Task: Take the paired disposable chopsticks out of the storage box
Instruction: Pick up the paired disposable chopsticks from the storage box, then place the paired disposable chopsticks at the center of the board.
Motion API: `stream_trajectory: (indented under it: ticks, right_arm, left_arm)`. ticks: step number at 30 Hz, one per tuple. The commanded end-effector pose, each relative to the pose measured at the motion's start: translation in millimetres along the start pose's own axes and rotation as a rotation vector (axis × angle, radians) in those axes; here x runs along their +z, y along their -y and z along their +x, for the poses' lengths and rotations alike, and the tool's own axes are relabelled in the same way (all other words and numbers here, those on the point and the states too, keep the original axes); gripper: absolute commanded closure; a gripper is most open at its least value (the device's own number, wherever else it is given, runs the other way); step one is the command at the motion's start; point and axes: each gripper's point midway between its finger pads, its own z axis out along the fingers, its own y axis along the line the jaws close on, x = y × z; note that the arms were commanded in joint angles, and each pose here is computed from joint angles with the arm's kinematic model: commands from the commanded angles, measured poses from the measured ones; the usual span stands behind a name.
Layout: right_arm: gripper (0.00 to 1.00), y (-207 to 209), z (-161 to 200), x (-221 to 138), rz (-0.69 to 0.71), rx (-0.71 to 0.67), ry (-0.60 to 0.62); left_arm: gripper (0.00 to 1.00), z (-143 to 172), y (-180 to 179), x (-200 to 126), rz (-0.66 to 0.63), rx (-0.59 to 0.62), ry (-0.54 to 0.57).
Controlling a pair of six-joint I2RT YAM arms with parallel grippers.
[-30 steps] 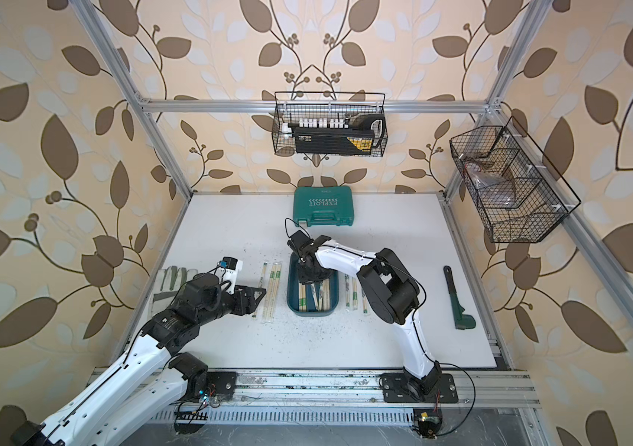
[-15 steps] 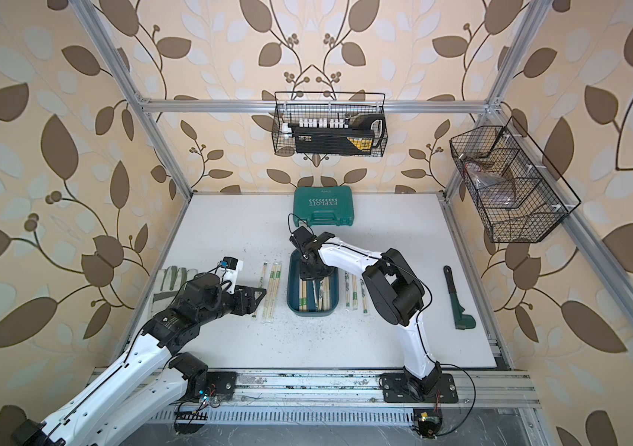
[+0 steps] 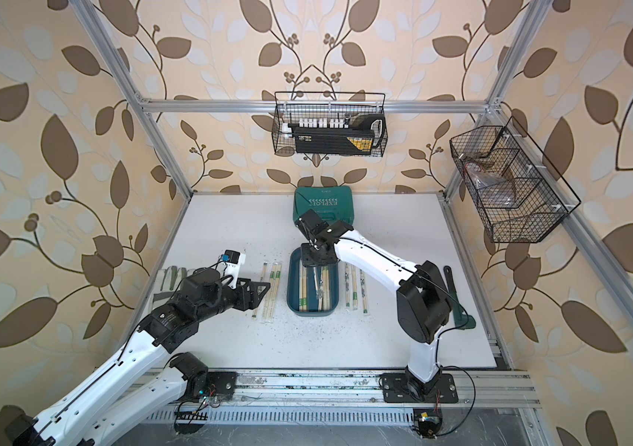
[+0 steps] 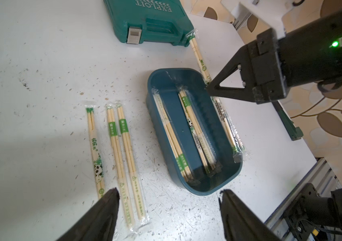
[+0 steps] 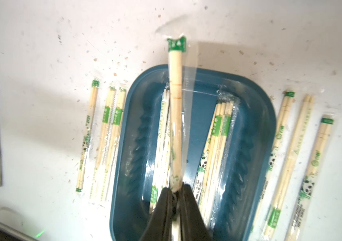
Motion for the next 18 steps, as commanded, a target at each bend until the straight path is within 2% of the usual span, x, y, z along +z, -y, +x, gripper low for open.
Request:
stream_trajectory:
  ticks: [1,6,12,18]
  right_arm:
    - [0.88,33.4,-6.7,-30.0,0.048,0.0,0.037]
    - [0.87,97.0,3.4,-43.2,0.137,0.023,0.047]
    - [0.87,176.0,38.0,-19.3,0.214,0.102,-0.023]
    - [0.87,191.5,55.3,14.5,0.235,0.074,-0.067]
  left_arm:
    - [0.2,-27.6,23.1,2.3,0.039,0.048,0.057]
    - [0.2,-21.1,53.7,18.5,0.086,0.115,0.014]
    - [0.19,-13.6,59.6,32.4,0.089,0.151,-0.032]
    - [0.17,-10.2,56.0,33.4,0.085,0.167,-0.021]
